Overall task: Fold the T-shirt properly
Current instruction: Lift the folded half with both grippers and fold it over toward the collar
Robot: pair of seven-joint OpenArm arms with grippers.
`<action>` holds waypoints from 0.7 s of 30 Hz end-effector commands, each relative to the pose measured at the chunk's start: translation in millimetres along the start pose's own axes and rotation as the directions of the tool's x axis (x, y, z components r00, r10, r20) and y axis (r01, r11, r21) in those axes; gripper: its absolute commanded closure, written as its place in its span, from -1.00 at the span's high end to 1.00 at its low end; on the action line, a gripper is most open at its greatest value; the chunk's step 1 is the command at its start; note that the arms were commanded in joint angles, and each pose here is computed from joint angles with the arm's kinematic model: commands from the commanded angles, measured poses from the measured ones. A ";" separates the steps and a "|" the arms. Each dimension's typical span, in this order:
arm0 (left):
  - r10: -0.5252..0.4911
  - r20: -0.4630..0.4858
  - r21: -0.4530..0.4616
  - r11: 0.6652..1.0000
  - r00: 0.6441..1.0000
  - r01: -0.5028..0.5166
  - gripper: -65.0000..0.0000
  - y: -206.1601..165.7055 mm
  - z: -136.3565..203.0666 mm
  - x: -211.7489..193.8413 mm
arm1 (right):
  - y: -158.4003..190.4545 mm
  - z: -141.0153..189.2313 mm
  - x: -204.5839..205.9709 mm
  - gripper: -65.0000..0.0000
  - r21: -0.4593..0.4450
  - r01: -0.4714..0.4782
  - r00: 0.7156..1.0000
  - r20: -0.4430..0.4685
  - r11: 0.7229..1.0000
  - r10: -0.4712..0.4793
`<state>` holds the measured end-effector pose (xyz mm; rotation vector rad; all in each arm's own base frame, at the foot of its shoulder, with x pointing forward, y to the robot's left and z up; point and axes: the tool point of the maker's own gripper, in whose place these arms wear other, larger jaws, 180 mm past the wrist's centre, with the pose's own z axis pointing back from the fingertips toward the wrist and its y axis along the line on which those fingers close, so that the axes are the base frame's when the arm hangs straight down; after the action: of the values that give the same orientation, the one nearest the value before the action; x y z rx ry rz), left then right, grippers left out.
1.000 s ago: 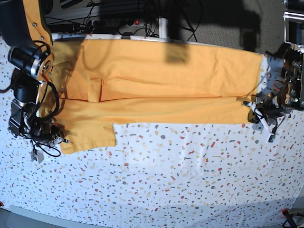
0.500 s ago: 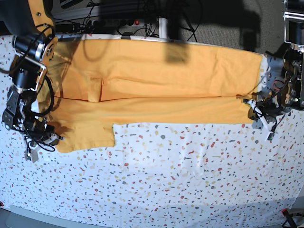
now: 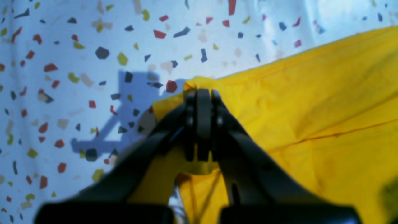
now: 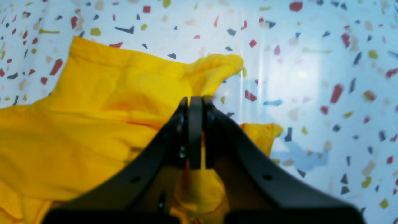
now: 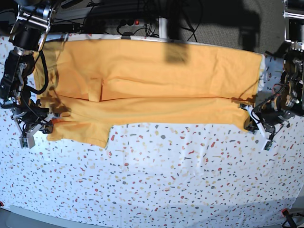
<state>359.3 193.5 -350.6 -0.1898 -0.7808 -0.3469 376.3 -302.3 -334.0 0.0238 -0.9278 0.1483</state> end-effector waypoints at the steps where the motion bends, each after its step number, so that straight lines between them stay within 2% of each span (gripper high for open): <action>1: -0.018 0.046 0.012 1.000 0.999 0.018 -1.00 4.5 7.4 15.1 | -4.6 9.4 23.4 -1.00 -0.011 -0.037 0.997 0.066 0.999 0.038; 8: -0.047 0.030 -0.016 0.999 0.998 0.048 -1.00 -17.3 15.7 -3.4 | 18.8 45.1 20.1 -1.00 -0.025 -0.177 0.982 0.058 0.984 0.179; 16: -0.127 0.022 -0.027 0.991 0.992 0.127 -1.00 -41.8 32.3 -12.8 | 61.1 93.2 4.4 -1.00 0.000 -0.331 0.942 0.063 0.944 0.330; 21: -0.150 0.002 -0.028 0.988 0.989 0.150 -1.00 -48.7 37.2 -21.9 | 83.6 118.2 -16.7 -1.00 0.038 -0.389 0.921 0.027 0.920 0.388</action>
<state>294.3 161.9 -352.2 -0.1677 -0.7468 -0.4919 256.7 -232.5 -291.0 -0.1144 -0.9045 0.5185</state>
